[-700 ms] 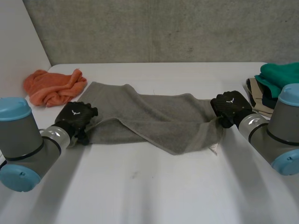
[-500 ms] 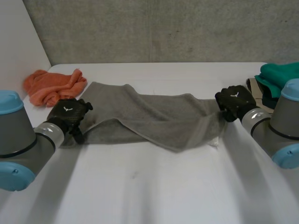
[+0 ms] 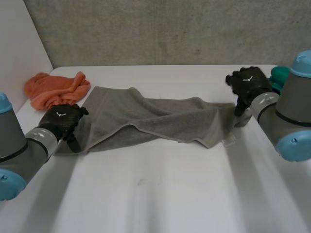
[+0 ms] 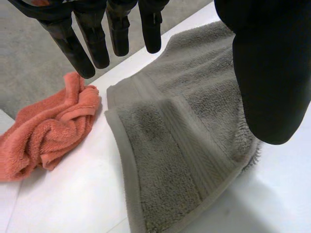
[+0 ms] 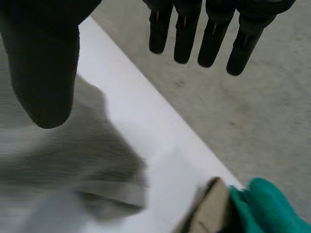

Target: Fold the laundry.

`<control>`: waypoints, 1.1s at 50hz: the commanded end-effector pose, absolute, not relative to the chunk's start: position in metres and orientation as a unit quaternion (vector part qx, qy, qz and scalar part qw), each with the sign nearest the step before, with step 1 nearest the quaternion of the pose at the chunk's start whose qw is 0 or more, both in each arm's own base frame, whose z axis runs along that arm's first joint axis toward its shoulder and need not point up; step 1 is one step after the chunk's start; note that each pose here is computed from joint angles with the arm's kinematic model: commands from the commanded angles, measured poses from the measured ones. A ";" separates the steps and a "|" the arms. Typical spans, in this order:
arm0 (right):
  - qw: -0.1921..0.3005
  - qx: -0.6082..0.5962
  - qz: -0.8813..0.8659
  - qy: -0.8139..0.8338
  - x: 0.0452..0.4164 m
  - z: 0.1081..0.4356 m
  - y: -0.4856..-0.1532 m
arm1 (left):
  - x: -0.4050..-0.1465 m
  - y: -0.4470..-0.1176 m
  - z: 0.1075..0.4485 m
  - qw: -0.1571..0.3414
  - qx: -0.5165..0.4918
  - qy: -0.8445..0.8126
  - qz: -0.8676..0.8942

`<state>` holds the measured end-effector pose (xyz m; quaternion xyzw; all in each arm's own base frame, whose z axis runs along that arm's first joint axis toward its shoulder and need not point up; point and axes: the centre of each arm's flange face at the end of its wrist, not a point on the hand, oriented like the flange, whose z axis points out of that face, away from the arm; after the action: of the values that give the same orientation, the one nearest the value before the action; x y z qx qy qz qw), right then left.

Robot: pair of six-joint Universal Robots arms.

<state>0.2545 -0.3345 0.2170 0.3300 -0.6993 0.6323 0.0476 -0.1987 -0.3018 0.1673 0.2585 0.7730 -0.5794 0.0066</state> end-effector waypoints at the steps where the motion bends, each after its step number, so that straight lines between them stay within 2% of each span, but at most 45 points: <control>1: -0.021 0.370 0.543 -0.754 0.269 0.188 -0.274 | -0.196 -0.303 0.175 0.008 0.253 0.768 -0.588; 6: -0.050 0.358 0.517 -0.776 0.279 0.160 -0.266 | -0.195 -0.304 0.175 0.009 0.252 0.768 -0.589; 12: -0.063 0.324 0.553 -0.765 0.292 0.139 -0.281 | -0.195 -0.304 0.176 0.008 0.252 0.768 -0.589; 24: -0.035 0.289 0.599 -0.746 0.307 0.111 -0.306 | -0.195 -0.304 0.176 0.009 0.251 0.768 -0.589; 29: -0.026 0.279 0.613 -0.739 0.308 0.118 -0.313 | -0.195 -0.303 0.176 0.008 0.252 0.768 -0.589; 33: -0.035 0.280 0.629 -0.724 0.308 0.143 -0.308 | -0.196 -0.302 0.175 0.008 0.252 0.771 -0.584; 34: -0.045 0.282 0.647 -0.707 0.310 0.166 -0.304 | -0.196 -0.301 0.175 0.008 0.252 0.773 -0.583; 38: -0.060 0.294 0.693 -0.656 0.310 0.225 -0.295 | -0.197 -0.298 0.175 0.007 0.254 0.776 -0.577; 47: -0.055 0.335 0.733 -0.590 0.300 0.320 -0.258 | -0.193 -0.291 0.169 0.029 0.242 0.798 -0.551; 52: -0.093 0.314 0.764 -0.556 0.294 0.375 -0.232 | -0.198 -0.289 0.161 0.024 0.249 0.803 -0.541; 55: -0.112 0.305 0.777 -0.539 0.293 0.397 -0.222 | -0.200 -0.289 0.156 0.020 0.255 0.804 -0.536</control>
<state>0.2990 -0.2510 0.3365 0.3285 -0.5788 0.7435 -0.0660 -0.1948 -0.2900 0.1672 0.2451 0.7991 -0.5484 0.0262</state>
